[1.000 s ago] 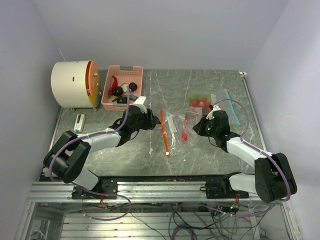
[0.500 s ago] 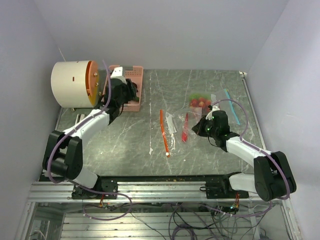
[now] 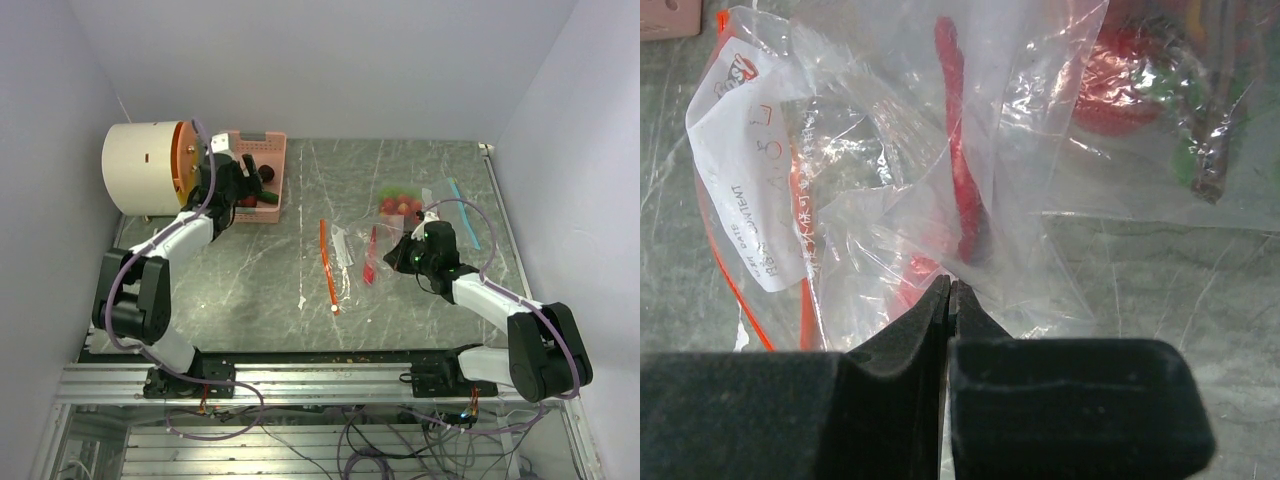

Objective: Open the zip-top bag and remove the fake food
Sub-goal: Place the fake fruit in the bin.

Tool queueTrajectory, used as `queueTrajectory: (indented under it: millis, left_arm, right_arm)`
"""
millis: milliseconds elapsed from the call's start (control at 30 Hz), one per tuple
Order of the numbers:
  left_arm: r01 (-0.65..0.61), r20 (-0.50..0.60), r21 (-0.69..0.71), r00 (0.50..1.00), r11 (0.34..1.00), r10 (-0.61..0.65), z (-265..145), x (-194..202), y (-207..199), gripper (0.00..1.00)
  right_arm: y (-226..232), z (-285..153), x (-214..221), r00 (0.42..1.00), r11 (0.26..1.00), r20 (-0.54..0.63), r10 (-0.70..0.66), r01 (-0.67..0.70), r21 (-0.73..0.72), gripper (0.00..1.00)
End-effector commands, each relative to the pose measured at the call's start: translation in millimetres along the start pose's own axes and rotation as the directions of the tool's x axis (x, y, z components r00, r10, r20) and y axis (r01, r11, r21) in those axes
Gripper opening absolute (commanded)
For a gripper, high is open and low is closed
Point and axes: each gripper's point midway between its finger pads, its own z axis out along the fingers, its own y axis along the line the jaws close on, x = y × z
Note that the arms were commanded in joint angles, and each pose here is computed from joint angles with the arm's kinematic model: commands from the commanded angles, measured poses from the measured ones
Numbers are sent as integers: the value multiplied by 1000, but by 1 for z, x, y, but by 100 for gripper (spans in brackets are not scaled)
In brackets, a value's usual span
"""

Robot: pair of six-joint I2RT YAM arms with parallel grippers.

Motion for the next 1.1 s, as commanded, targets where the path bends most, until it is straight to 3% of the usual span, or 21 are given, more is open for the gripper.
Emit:
queueTrajectory:
  millis: [0, 133, 233, 400, 500, 733, 1067]
  left_arm:
    - [57, 47, 179, 997, 982, -66, -24, -4, -32, 84]
    - [71, 23, 302, 996, 951, -82, -56, 23, -63, 74]
    - [101, -34, 418, 995, 903, -96, -89, 67, -103, 67]
    - [157, -119, 543, 987, 825, -109, -135, 128, -148, 65]
    - [193, -157, 552, 979, 811, -126, -145, 156, -150, 64]
    - [198, -231, 510, 969, 837, -88, -136, 210, -140, 63]
    - [175, -256, 497, 966, 850, -49, -127, 232, -142, 62]
  right_arm:
    - [4, 2, -13, 1000, 1000, 30, 3, -3, -14, 0]
    - [7, 2, -16, 999, 1000, 35, 2, -1, -23, 0]
    - [9, 1, -18, 999, 1000, 39, 1, 0, -30, 0]
    - [18, -4, -21, 999, 997, 53, -6, 10, -70, 0]
    - [35, -17, -31, 993, 988, 111, -44, 60, -144, 0]
    - [48, -47, -57, 962, 980, 258, -84, 127, -154, 0]
    - [24, -21, -16, 992, 991, 111, -54, 67, -114, 0]
